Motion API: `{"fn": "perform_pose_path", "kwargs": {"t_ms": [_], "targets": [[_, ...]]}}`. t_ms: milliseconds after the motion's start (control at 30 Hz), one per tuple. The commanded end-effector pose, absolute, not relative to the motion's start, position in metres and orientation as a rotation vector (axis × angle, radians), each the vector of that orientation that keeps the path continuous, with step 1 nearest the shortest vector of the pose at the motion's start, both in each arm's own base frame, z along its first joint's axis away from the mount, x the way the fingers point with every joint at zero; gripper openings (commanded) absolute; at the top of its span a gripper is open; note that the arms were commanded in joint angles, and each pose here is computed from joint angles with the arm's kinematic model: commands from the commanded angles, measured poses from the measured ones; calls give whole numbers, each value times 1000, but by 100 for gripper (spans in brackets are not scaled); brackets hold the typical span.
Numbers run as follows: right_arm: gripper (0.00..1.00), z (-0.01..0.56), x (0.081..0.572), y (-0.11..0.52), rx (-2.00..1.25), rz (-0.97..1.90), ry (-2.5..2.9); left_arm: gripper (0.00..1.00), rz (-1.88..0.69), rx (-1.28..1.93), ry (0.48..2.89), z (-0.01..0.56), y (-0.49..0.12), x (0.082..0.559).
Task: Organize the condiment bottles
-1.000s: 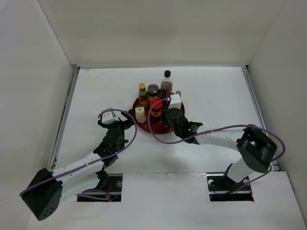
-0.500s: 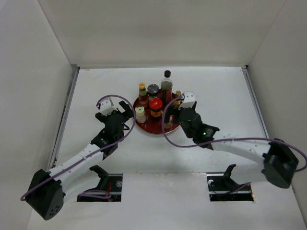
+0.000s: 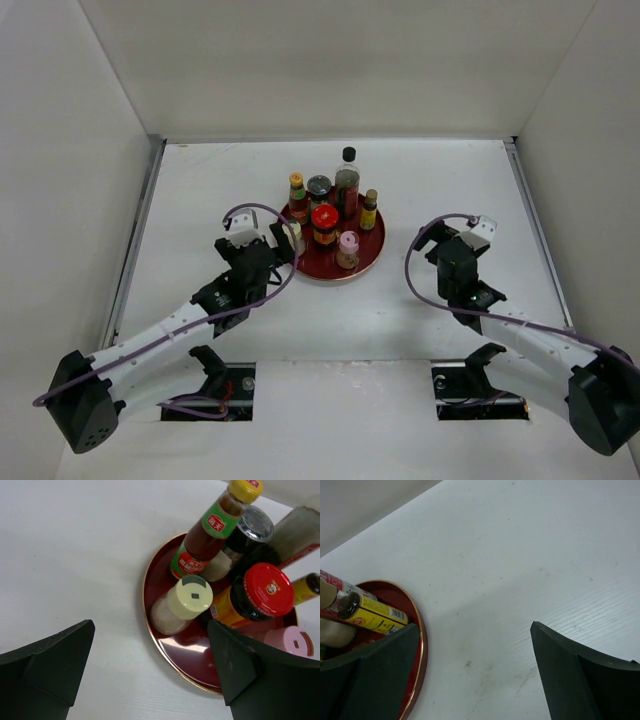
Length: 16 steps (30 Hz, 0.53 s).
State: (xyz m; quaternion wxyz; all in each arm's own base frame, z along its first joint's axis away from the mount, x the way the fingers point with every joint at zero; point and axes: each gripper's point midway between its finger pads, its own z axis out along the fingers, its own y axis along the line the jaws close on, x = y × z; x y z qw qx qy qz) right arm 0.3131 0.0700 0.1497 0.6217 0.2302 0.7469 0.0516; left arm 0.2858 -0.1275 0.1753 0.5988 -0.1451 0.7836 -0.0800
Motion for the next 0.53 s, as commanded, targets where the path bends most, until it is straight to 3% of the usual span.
{"fn": "perform_pose_path", "kwargs": {"t_ms": [0,267,500], "targets": [[100,163,323,84,577,245,1673,100,-264,-339,1769,200,-140,282],[100,161,325,90,553,257,1684,100,-316,-299,1747,206,-160,273],[100,163,323,89,547,258,1675,100,-248,-339,1729,209,-142,275]]}}
